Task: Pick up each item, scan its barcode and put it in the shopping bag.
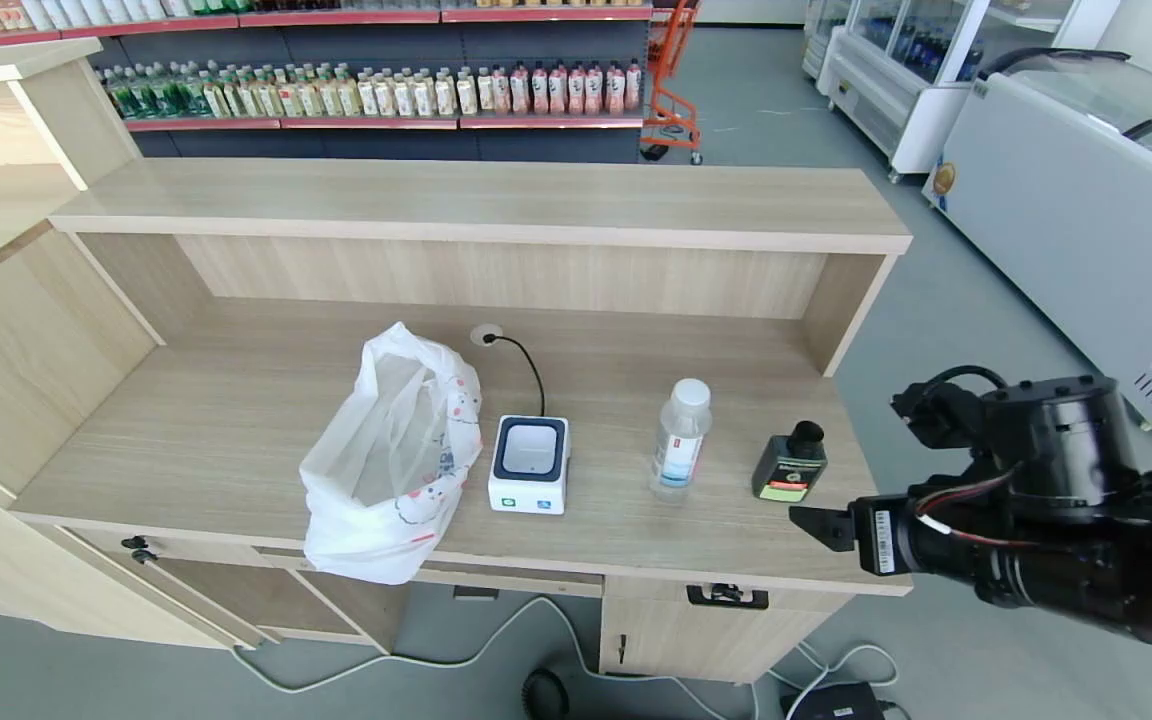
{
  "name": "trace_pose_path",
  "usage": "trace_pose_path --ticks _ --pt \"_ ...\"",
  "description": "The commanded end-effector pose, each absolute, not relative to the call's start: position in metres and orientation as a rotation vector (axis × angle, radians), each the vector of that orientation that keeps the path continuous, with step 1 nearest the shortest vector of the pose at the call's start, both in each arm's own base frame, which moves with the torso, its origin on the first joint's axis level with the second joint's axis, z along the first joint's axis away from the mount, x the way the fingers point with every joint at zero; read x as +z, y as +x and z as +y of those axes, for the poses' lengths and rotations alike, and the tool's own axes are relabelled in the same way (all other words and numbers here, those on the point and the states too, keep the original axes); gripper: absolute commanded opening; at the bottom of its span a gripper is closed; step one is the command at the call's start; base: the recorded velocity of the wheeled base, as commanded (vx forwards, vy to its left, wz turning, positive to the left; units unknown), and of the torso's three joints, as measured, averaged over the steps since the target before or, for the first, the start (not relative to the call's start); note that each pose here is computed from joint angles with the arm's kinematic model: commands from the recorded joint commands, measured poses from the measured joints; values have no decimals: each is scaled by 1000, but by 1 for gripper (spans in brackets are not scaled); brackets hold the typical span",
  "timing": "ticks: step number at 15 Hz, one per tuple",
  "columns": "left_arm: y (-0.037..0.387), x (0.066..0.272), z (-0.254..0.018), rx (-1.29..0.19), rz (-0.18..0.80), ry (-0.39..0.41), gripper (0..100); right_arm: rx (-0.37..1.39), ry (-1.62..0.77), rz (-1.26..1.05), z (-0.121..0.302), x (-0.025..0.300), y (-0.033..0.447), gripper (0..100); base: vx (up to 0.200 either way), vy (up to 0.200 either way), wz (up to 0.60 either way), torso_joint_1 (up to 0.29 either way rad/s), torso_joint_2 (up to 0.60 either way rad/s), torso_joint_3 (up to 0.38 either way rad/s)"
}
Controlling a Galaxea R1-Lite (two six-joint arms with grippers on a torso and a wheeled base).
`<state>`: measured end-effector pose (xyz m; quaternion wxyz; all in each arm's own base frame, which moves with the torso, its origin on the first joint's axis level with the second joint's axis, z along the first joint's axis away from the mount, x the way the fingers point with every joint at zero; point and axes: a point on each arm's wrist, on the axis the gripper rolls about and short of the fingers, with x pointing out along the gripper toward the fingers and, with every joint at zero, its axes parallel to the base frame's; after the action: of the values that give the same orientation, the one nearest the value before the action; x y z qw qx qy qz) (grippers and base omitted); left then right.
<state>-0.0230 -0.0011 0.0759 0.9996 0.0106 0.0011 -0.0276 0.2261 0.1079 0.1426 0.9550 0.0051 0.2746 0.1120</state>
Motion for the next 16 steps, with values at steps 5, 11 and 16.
trace_pose_path --ticks 5,11,16 --pt "-23 76 -1 -55 2 21 0 229 -6 536 157 86 276 100 0 0 0 0 0 0" --pt "-23 76 -1 -55 2 21 0 172 37 394 171 75 296 100 0 0 0 0 0 0" --pt "-23 76 -1 -55 2 21 0 200 65 315 184 68 309 100 0 0 0 0 0 0"
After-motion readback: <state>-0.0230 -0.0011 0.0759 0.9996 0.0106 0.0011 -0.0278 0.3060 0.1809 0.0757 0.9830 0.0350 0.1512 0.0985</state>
